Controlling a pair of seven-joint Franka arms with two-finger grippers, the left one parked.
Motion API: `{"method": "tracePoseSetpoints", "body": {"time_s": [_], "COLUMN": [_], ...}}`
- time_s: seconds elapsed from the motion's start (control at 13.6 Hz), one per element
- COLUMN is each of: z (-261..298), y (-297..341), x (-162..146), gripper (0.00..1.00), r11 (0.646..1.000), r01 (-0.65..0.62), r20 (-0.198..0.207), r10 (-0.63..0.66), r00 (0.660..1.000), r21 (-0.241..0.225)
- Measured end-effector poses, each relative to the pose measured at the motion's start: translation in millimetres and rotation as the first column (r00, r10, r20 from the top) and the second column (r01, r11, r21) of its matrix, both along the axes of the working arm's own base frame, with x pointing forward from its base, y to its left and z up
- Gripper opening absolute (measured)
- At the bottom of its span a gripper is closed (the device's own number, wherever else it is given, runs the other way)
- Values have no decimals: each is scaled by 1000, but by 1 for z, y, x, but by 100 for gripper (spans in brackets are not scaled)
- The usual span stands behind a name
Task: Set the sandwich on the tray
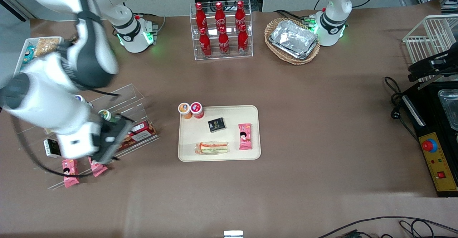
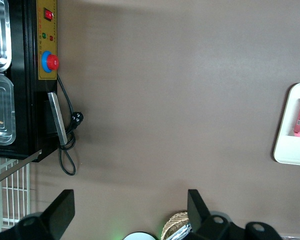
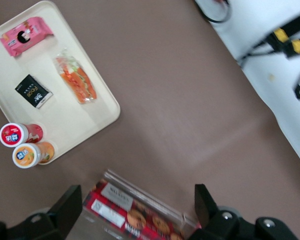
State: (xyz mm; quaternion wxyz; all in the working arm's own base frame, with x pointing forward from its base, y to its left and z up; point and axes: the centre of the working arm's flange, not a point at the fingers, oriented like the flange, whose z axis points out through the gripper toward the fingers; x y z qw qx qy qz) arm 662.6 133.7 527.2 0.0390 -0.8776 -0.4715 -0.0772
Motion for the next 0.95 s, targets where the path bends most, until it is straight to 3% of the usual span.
{"method": "tracePoseSetpoints", "body": {"time_s": [0.22,0.29,0.51,0.73,0.95], "z": [50,66,96,110,116], "y": [-60,-77,-122,-146,-179], "x": [-14,-20,-38,-51,-65], "gripper": [100,100,100,100,100], "r11": [978,951,814,758,719], "r01": [204,306,576,651,695], "r20": [9,1,-42,-40,-80], "r10": [-204,-306,-574,-650,-692], "r00": [979,952,818,759,717], "r21": [35,49,75,41,8]}}
